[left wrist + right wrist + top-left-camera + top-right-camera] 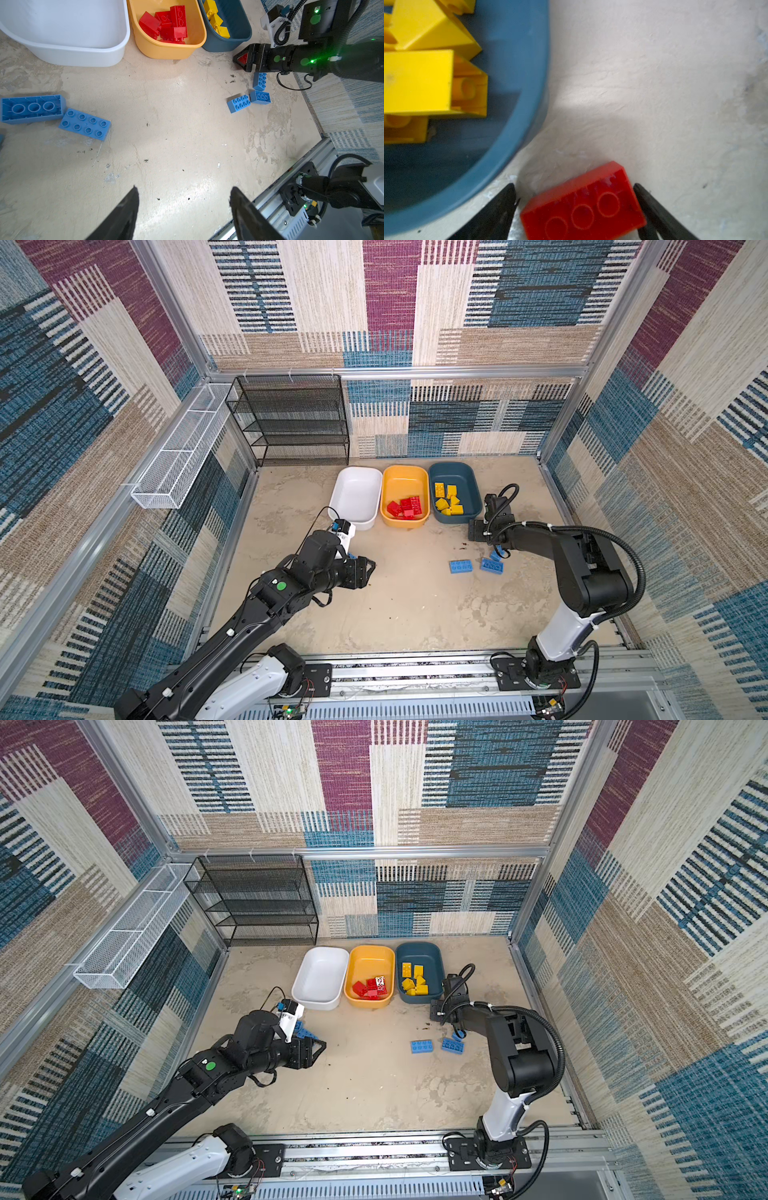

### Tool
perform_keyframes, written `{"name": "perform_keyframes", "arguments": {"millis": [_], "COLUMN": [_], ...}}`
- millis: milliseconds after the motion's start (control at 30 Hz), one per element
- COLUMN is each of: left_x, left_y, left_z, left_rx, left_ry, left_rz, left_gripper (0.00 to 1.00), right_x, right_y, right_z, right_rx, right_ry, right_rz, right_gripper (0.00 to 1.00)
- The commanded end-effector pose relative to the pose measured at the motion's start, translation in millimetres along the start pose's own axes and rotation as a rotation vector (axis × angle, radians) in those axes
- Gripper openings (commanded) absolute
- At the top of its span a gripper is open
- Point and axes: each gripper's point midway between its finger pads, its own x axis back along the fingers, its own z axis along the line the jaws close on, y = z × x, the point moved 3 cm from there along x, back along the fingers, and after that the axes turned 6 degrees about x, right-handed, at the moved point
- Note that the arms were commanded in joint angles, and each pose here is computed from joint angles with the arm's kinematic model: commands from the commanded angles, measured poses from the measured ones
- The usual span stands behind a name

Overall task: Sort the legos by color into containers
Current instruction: 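Withdraw the left gripper while the right gripper grasps a red brick beside the teal tub, then carry the red brick into the yellow tub and open the right gripper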

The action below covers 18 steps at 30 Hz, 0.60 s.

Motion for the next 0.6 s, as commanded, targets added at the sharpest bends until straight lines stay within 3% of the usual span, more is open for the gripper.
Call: {"name": "perform_keyframes", "arguments": {"millis": [0, 267, 567], "left_x": [0, 1, 2], "left_y": [4, 3, 0], "left_z": [-3, -1, 2], "left_rx": [0.004, 0.004, 0.010], "left_ry": [-0.014, -0.009, 0.001], "left_rz": [-0.013, -0.020, -0.019], "left_gripper": [0.70, 0.70, 0.70], "right_x": [5, 17, 46], "right_y": [-10, -9, 5], "right_z": [8, 14, 26], "right_rx": [-0.026, -0.057, -0.036], "right_ry": [0.040, 0.075, 0.089], "right_rz": [0.035, 0.014, -0.044], "right_gripper": [0.82, 0.69, 0.63]}}
